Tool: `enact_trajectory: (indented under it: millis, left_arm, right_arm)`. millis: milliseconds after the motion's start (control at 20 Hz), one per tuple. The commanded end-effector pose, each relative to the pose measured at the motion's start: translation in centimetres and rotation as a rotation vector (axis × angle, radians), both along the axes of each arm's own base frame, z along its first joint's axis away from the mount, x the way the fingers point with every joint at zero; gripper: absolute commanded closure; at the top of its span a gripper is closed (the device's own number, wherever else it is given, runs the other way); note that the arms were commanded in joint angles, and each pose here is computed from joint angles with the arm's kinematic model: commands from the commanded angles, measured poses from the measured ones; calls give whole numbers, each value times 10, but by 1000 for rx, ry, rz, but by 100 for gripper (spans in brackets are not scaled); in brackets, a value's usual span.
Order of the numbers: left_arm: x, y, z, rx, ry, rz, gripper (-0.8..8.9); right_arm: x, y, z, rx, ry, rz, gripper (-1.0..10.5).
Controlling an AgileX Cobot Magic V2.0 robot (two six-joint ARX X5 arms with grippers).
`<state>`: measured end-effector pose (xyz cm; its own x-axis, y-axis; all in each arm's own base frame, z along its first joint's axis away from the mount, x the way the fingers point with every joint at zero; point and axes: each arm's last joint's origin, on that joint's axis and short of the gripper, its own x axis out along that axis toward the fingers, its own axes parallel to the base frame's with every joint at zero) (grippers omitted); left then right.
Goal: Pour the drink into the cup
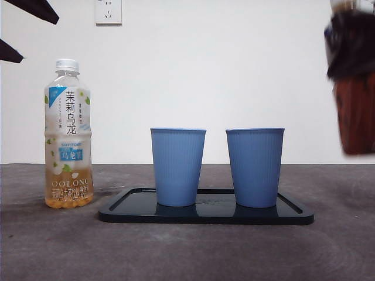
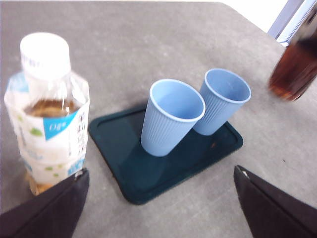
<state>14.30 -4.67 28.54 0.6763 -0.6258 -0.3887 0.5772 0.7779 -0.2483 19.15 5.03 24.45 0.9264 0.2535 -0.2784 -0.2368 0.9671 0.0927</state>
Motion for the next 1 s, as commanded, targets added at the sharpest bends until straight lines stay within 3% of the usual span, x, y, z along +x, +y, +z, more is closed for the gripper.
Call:
enact_trajectory:
  millis: [50,250,1000]
  left_arm:
    - [0,-1,7,-16,-15,-3,345]
    - [0,-1,5,-16,5,-1,345]
    - [0,0,6,-2,-9,9,346]
  right_arm:
    - [2,-1,-10,101,-145,-5,786]
    - [6,-2,-37,110,-160,-20,786]
    - [36,4,-71,116,-139,-27,783]
